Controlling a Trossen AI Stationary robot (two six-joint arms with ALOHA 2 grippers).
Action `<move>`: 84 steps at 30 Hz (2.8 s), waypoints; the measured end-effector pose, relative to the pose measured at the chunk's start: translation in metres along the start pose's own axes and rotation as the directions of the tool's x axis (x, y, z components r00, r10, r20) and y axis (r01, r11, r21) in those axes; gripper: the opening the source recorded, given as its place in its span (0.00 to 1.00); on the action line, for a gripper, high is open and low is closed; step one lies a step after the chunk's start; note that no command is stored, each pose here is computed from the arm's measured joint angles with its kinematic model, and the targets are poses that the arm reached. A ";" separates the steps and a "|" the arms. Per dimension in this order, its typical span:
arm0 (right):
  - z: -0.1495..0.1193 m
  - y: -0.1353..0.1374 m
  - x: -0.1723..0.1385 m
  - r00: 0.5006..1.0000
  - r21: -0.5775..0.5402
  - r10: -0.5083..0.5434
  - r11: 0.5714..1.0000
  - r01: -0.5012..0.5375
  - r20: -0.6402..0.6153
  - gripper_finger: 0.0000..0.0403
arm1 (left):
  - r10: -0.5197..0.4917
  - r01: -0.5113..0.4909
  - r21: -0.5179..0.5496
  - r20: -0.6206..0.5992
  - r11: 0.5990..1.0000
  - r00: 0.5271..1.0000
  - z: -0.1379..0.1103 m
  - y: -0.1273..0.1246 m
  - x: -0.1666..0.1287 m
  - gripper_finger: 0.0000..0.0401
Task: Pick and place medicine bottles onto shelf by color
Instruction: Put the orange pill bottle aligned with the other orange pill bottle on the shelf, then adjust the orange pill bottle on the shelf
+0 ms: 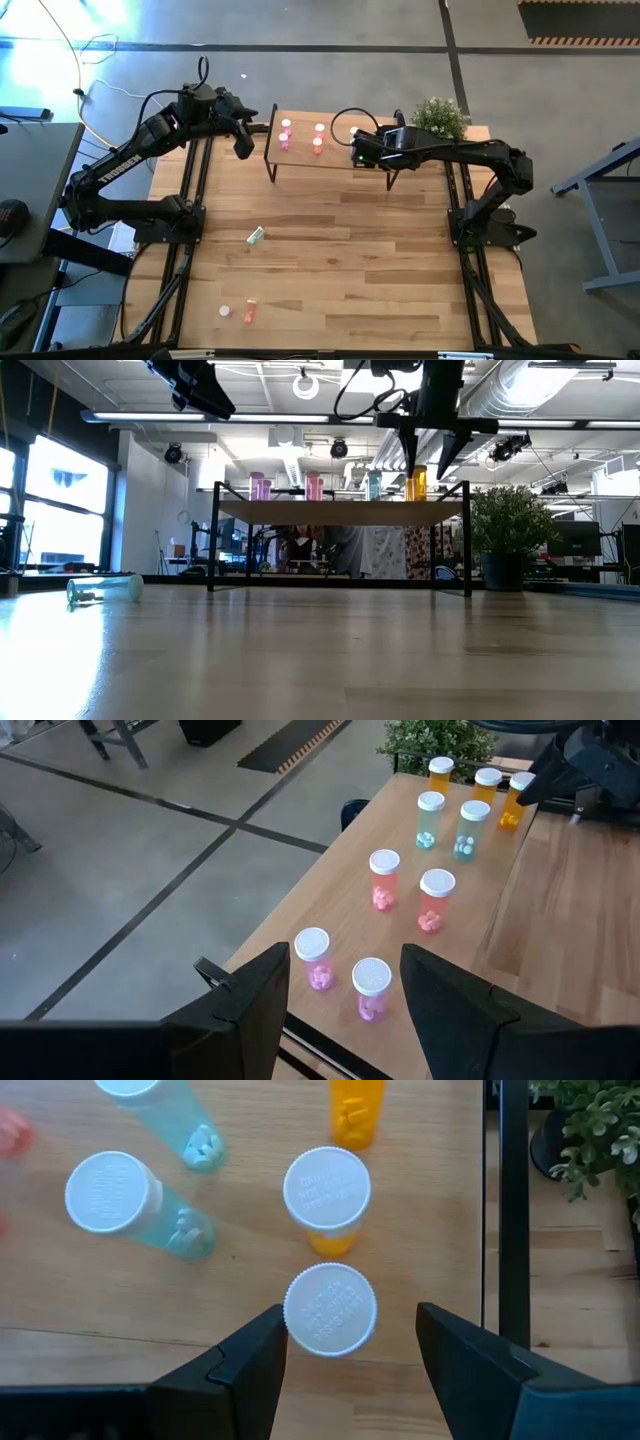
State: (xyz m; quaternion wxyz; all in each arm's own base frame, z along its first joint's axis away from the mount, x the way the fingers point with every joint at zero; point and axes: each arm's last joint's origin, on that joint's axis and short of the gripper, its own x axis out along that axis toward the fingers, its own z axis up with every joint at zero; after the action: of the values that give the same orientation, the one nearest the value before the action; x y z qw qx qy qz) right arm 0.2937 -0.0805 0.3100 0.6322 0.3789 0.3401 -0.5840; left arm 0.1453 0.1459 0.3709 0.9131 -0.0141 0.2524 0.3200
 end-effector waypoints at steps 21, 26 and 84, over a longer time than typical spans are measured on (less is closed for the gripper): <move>0.017 0.007 -0.028 0.993 -0.033 0.092 0.995 -0.090 0.071 0.53 | 0.000 0.000 0.000 0.000 1.000 1.000 0.000 0.000 0.000 0.46; 0.032 0.006 -0.038 0.988 -0.076 0.116 0.991 -0.108 0.104 0.53 | 0.000 0.000 0.000 0.000 1.000 1.000 0.000 0.000 0.000 0.46; 0.076 -0.007 0.011 0.976 -0.527 0.040 0.836 -0.150 -0.214 0.53 | 0.000 0.000 -0.009 0.001 1.000 1.000 0.000 0.000 0.000 0.46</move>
State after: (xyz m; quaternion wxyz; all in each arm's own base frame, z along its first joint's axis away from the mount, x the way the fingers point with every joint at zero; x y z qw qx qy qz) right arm 0.2868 -0.1529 0.3366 0.7053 0.2572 0.5315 -0.3922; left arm 0.1453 0.1460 0.3711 0.9131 -0.0179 0.2506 0.3212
